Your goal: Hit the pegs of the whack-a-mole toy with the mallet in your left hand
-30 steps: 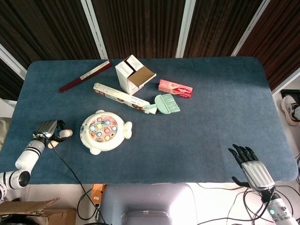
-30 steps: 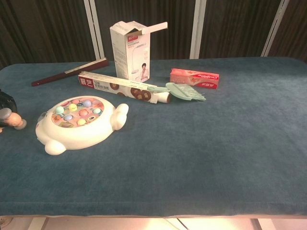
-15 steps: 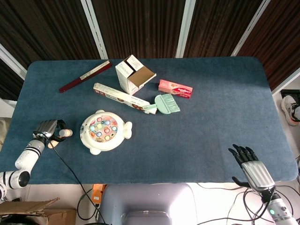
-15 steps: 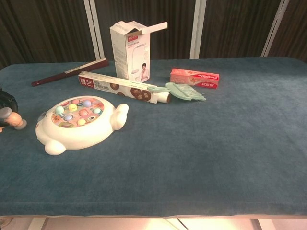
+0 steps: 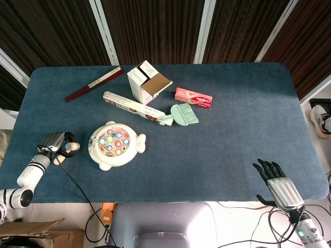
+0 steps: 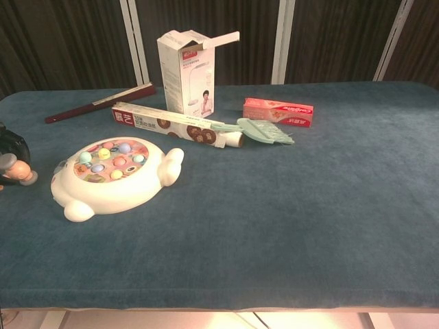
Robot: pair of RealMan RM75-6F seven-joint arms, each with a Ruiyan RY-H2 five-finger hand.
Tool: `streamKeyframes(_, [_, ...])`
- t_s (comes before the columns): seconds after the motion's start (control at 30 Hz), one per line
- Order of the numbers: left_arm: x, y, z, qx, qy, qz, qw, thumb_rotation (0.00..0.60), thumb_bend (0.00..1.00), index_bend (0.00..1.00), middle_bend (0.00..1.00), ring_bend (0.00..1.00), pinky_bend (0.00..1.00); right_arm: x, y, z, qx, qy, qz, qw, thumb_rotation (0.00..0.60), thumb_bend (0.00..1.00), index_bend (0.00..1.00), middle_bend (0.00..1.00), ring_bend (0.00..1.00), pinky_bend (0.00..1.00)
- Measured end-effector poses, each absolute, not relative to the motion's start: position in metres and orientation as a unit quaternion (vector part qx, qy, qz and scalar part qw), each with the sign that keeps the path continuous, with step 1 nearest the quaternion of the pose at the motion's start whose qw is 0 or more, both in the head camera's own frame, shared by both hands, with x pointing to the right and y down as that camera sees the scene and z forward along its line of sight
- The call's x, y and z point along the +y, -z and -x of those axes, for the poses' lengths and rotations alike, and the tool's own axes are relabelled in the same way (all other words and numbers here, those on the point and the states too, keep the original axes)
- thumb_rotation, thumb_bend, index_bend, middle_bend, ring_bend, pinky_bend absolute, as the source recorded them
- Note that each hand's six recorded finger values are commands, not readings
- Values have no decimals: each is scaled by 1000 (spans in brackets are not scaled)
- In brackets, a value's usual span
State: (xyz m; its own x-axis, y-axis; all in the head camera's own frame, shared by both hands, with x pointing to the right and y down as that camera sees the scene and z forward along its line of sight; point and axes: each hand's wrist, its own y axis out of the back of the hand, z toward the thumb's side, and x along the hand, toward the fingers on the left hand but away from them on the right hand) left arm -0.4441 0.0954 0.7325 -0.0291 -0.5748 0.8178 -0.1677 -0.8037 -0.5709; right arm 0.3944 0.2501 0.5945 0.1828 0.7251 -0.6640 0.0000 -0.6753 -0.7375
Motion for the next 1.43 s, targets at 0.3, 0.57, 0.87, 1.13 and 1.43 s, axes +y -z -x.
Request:
streamKeyframes(0.3, [92, -727, 444, 289, 650, 686, 153, 600, 85, 404, 384, 286, 434, 250, -595, -394, -257, -586, 703, 310, 600, 180, 0, 0, 0, 0])
streamKeyframes(0.57, [89, -715, 446, 308, 633, 692, 157, 600, 82, 382, 369, 279, 423, 251, -596, -394, -255, -586, 704, 310, 600, 180, 0, 0, 0, 0])
streamKeyframes(0.87, [91, -677, 459, 342, 604, 683, 226, 600, 46, 0, 0, 0, 130, 250, -592, -398, -263, -588, 699, 310, 600, 180, 0, 0, 0, 0])
streamKeyframes(1.13, [146, -594, 481, 442, 531, 625, 363, 600, 46, 0, 0, 0, 60, 251, -593, -396, -259, -592, 695, 315, 600, 180, 0, 0, 0, 0])
streamKeyframes(1.43, [264, -558, 460, 397, 548, 605, 419, 600, 46, 0, 0, 0, 60, 253, -592, -395, -258, -594, 692, 318, 600, 179, 0, 0, 0, 0])
